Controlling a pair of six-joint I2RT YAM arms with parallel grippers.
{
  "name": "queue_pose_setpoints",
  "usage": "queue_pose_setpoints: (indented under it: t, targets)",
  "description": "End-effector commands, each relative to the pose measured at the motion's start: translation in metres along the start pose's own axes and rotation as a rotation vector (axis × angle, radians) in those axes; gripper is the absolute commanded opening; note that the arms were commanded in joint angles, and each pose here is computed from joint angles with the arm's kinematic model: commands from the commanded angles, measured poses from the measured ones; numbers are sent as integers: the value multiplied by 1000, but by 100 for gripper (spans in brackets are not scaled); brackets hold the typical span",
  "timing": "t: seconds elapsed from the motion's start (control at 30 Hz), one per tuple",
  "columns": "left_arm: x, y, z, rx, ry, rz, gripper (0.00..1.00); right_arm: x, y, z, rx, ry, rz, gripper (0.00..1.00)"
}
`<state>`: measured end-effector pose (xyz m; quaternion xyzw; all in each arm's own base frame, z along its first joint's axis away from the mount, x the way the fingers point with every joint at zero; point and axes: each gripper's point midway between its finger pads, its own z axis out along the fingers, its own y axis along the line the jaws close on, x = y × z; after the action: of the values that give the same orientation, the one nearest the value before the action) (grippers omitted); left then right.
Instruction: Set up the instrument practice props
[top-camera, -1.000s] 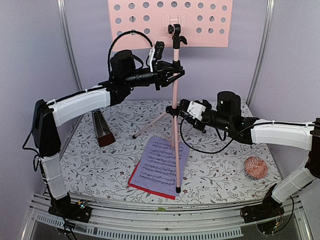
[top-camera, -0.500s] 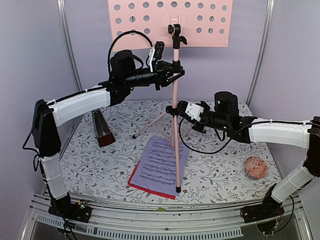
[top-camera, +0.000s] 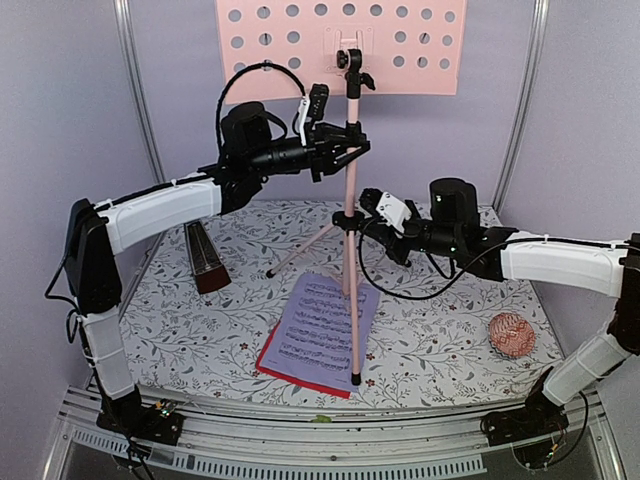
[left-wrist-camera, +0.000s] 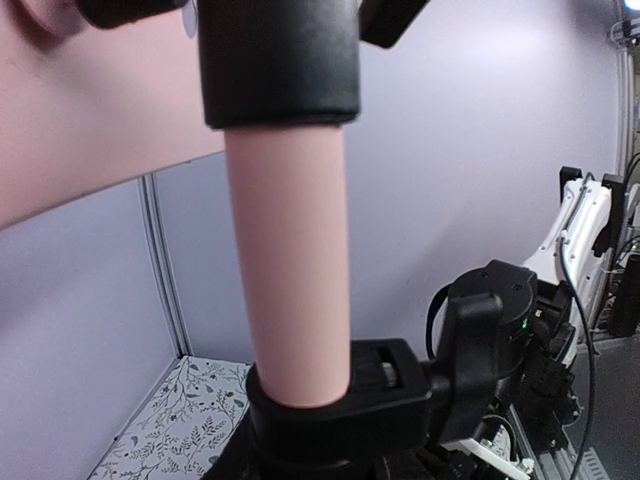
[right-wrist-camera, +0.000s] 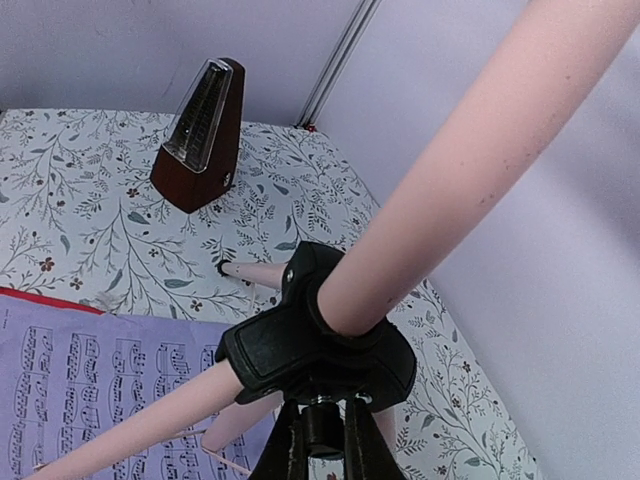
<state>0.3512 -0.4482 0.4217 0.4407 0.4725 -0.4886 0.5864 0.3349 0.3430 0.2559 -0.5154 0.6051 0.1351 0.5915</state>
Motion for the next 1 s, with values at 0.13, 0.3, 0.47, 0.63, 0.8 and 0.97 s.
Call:
queue_pose_setpoints:
  t: [0.13,0.3,0.47,0.63,0.8,0.97]
  targets:
    - [-39,-25,-1,23,-118,69,0,-64,-20,-27,38,-174,143,9]
    - [-36,-27,-3,19,-118,66,0,-53,-16,-23,37,-136,192,13]
    - [-34,-27,-2,18,-114,66,0,-50,-16,-16,21,-115,296,6]
    - [-32,-27,-2,23,-108,63,0,-63,-18,-15,-28,-123,491,0]
    - [-28,-27,-2,27,-103,54,0,-83,-16,-21,-119,-158,682,5]
    - [-27,-28,-3,27,-101,54,0,-87,-11,-17,-205,-129,901,3]
